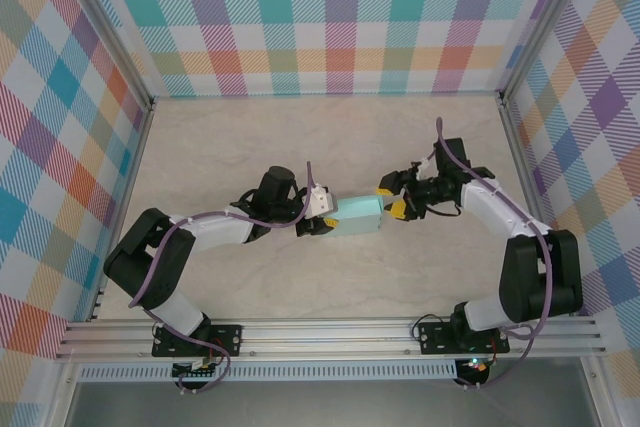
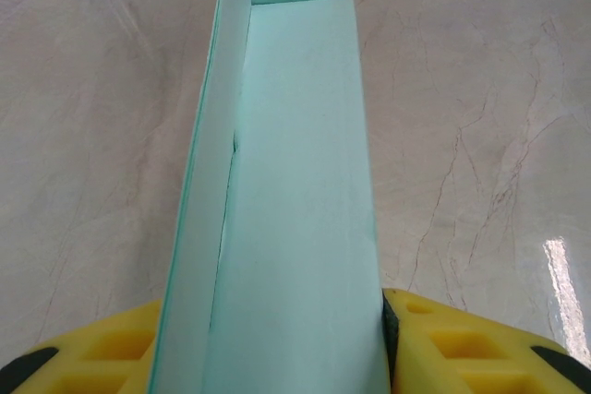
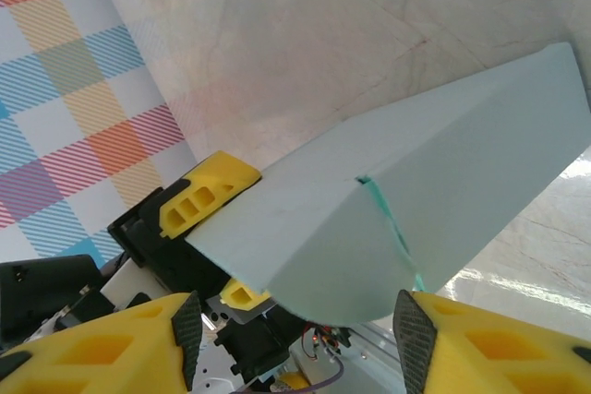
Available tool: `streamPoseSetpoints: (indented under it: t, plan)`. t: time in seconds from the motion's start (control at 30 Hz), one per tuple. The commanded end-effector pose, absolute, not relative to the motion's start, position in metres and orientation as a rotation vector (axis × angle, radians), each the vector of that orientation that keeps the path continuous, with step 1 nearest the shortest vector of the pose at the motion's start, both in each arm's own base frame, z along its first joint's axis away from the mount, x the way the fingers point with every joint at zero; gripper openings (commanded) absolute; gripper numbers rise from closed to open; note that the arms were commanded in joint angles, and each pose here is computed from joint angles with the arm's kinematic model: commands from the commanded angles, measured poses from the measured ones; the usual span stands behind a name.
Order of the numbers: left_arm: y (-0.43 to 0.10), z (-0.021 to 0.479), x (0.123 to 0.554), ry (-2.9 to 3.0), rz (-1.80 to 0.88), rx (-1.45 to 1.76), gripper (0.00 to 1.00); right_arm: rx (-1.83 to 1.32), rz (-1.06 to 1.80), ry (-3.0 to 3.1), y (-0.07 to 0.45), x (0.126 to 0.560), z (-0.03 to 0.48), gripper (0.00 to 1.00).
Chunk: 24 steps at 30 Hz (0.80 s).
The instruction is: Fold the paper box
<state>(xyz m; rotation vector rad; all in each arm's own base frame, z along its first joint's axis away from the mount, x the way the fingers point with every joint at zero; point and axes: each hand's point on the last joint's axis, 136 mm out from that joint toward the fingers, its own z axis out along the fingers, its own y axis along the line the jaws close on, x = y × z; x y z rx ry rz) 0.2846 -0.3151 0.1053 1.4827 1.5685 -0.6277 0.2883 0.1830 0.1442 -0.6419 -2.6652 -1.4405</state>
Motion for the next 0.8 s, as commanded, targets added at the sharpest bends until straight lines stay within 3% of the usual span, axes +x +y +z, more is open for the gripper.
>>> streamPoseSetpoints:
  t: [0.0,0.23,0.57,0.77]
  plan:
    - [-0.303,0.072,0.271,1.714,-0.635,1.530,0.46,-0.624,-1.439,-2.613,0.194,0.290,0.149,0.57]
    - [-0.305,0.072,0.273,1.715,-0.639,1.530,0.46,-0.568,-1.383,-2.610,0.209,0.287,0.144,0.44]
    - [-0.303,0.063,0.272,1.729,-0.630,1.558,0.46,-0.487,-1.095,-2.760,0.185,0.273,0.121,0.45]
    - [-0.303,0.059,0.270,1.731,-0.635,1.574,0.46,-0.471,-1.076,-2.766,0.184,0.273,0.118,0.47]
